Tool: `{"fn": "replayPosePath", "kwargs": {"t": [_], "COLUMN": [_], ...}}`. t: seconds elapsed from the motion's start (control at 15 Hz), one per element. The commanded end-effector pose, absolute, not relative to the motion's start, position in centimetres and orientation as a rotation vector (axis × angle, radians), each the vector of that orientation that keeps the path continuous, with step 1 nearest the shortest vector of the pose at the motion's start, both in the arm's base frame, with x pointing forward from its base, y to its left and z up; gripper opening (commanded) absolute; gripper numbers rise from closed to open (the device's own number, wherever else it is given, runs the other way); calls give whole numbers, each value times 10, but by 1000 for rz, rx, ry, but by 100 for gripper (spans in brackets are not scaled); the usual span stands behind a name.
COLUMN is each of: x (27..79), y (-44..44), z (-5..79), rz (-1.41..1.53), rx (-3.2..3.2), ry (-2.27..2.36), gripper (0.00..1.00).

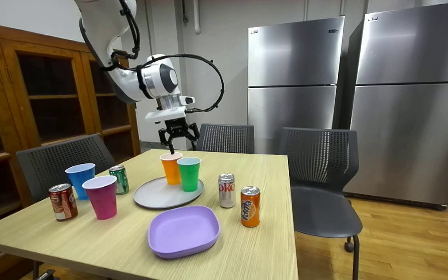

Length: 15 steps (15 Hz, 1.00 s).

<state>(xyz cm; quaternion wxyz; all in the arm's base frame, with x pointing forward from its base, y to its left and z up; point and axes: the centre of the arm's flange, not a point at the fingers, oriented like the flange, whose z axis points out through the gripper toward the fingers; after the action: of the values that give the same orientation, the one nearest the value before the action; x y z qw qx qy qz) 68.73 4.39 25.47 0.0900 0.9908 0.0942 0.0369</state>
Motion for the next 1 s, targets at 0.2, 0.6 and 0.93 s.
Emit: {"fn": "replayPosePath", "kwargs": {"t": [0.2,0.6,0.93], "x": [657,632,615], "y": [8,-42,-77], "z": [299,298,276], "rz": [187,174,118], "rx": [2961,2980,2986], "ry": [188,47,-49], "gripper": [100,100,100]}}
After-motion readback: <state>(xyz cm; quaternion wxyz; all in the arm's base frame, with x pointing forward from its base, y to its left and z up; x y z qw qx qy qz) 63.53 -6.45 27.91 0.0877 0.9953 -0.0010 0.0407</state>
